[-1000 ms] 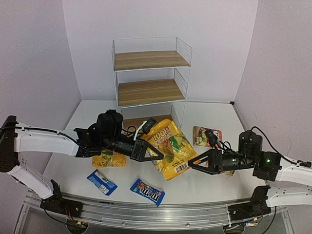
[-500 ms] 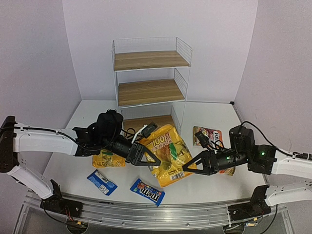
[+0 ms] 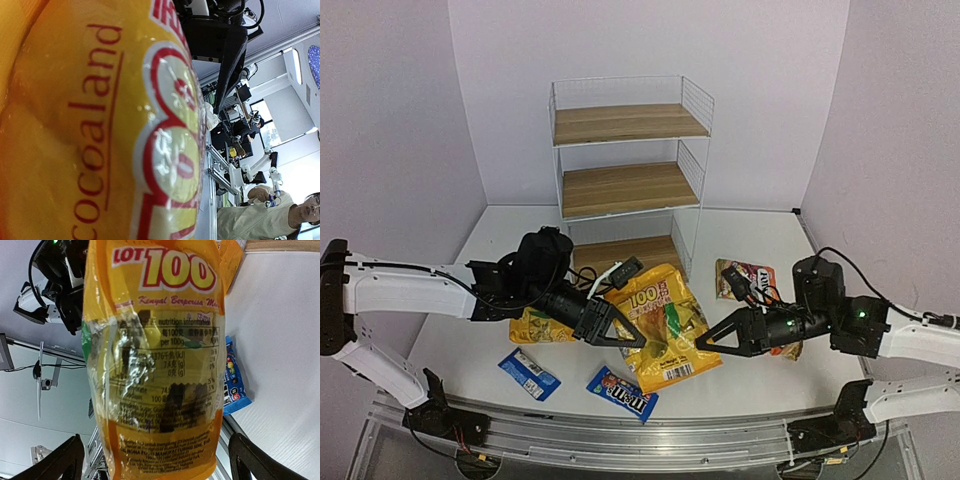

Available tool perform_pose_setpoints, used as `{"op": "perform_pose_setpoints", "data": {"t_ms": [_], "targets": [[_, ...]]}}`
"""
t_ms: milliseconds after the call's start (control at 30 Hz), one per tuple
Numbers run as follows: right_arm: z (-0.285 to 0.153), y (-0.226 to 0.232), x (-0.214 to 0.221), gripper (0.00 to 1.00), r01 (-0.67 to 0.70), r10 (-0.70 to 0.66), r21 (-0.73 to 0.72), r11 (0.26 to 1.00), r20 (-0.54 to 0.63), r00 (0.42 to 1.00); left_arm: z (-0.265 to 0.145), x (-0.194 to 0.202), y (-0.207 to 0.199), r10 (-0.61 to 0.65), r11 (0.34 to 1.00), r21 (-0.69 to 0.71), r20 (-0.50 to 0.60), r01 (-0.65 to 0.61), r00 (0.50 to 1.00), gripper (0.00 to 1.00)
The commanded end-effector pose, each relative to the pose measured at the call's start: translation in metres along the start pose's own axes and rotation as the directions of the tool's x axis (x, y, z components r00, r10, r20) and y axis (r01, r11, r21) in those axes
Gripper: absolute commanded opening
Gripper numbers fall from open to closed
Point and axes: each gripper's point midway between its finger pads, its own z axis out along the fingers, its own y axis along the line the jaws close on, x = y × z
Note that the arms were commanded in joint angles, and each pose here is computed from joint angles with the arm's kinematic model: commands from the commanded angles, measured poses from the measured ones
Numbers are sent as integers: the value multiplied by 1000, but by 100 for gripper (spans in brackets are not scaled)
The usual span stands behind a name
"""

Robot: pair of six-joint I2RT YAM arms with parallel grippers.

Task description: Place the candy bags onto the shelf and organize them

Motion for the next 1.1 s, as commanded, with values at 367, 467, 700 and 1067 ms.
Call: {"op": "perform_pose_setpoints", "data": {"t_ms": [367, 467, 700, 1067], "targets": [[18, 27, -15, 48, -7, 5, -177, 984, -7, 1000, -2, -48, -36, 157, 984, 63, 110, -164, 981, 0], [20, 21, -14, 19, -38, 38, -166, 985, -4, 999, -1, -56, -31, 142, 989, 29, 136, -147, 980, 0], [17, -12, -36, 0, -77, 81, -29, 997, 178, 981, -19, -68, 8, 58, 976, -217, 259, 0, 964, 83], [41, -34, -73, 0, 5, -34, 117, 993, 248, 968, -146, -22, 83, -31, 572, -665, 567, 480, 823, 100]]}}
